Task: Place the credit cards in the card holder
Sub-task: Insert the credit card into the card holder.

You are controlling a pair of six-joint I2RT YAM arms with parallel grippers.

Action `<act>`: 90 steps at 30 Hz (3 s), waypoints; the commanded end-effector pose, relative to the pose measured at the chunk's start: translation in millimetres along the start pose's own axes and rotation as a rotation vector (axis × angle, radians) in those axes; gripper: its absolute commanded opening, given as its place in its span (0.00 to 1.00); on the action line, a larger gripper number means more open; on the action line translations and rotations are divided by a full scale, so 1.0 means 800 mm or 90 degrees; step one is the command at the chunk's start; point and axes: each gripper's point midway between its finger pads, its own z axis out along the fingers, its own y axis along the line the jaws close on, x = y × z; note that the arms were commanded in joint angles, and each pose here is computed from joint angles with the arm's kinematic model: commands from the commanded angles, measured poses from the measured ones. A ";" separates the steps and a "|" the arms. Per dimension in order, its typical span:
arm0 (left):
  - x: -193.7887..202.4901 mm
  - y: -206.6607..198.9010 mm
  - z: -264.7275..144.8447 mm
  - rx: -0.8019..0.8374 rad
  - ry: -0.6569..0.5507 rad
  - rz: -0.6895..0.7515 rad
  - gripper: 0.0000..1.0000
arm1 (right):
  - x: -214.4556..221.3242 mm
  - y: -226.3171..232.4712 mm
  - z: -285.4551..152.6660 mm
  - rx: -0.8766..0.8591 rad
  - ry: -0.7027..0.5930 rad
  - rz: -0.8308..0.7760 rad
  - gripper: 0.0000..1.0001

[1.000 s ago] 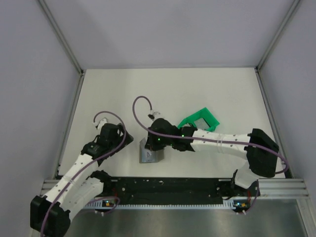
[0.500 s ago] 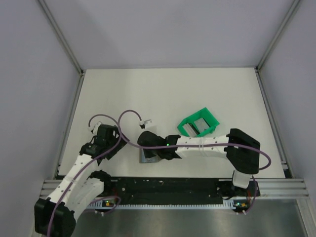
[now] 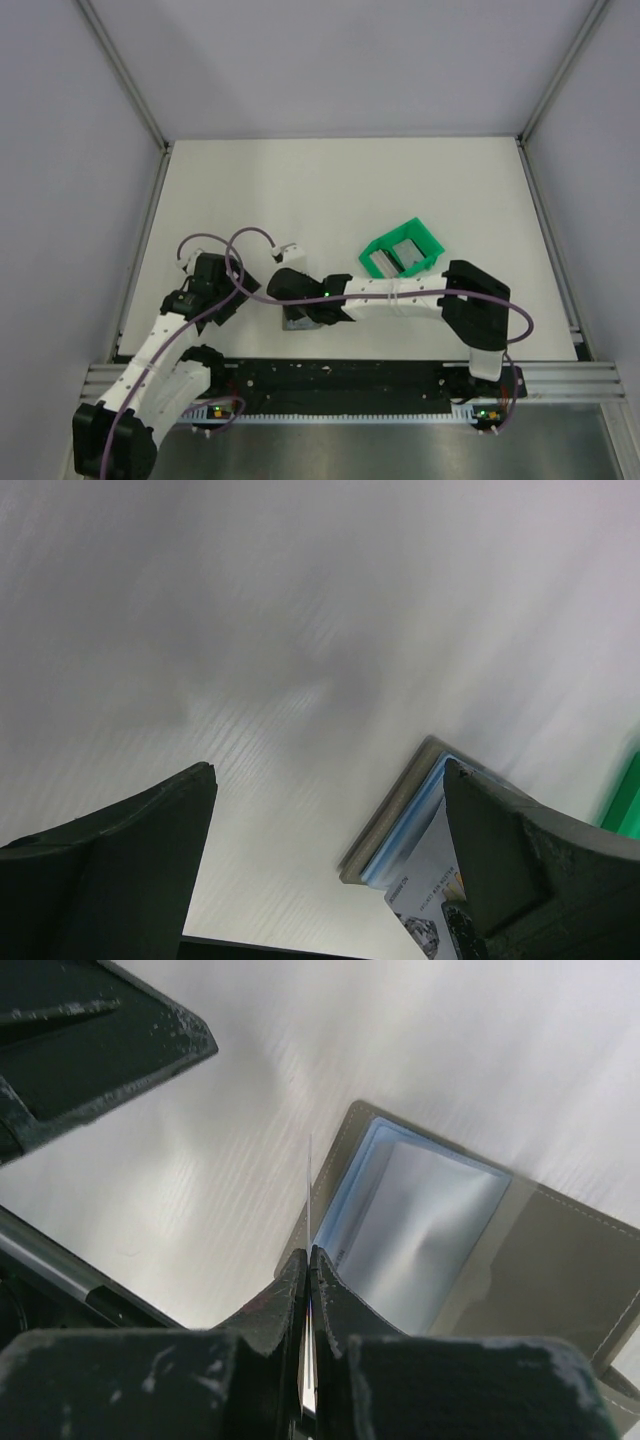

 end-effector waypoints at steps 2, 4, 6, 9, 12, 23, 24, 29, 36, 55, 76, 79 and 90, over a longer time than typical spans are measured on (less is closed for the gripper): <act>-0.005 -0.008 -0.003 0.017 -0.008 -0.011 0.98 | -0.020 0.005 0.001 0.033 -0.034 -0.030 0.00; -0.006 -0.009 -0.003 0.020 -0.008 -0.009 0.98 | -0.020 0.000 0.000 0.046 -0.038 -0.039 0.00; -0.006 -0.012 -0.004 0.026 -0.009 -0.006 0.98 | -0.023 -0.006 -0.002 0.065 -0.051 -0.051 0.00; -0.008 -0.014 -0.005 0.029 -0.011 0.005 0.98 | -0.024 -0.013 -0.004 0.078 -0.052 -0.059 0.00; -0.010 -0.015 -0.006 0.032 -0.014 0.011 0.98 | -0.026 -0.017 -0.006 0.087 -0.057 -0.061 0.00; 0.002 -0.042 -0.006 0.118 0.019 0.065 0.98 | -0.045 -0.039 -0.030 0.135 -0.087 -0.081 0.00; 0.006 -0.046 -0.006 0.132 0.029 0.069 0.97 | -0.045 -0.040 -0.032 0.138 -0.087 -0.082 0.00; 0.018 -0.059 -0.005 0.176 0.063 0.091 0.95 | -0.046 -0.051 -0.038 0.162 -0.087 -0.091 0.00; 0.030 -0.064 0.001 0.198 0.094 0.106 0.93 | -0.059 -0.062 -0.051 0.189 -0.104 -0.105 0.00; 0.079 -0.060 0.015 0.263 0.186 0.128 0.81 | -0.034 -0.131 -0.038 0.223 -0.023 -0.070 0.00; 0.119 -0.146 -0.017 0.415 0.245 0.171 0.80 | 0.022 -0.169 -0.018 0.165 0.085 0.020 0.00; 0.131 -0.161 -0.019 0.424 0.259 0.171 0.81 | 0.023 -0.166 -0.015 0.159 0.088 0.027 0.00; 0.138 -0.171 -0.018 0.440 0.244 0.140 0.48 | 0.031 -0.178 -0.014 0.144 0.099 0.059 0.00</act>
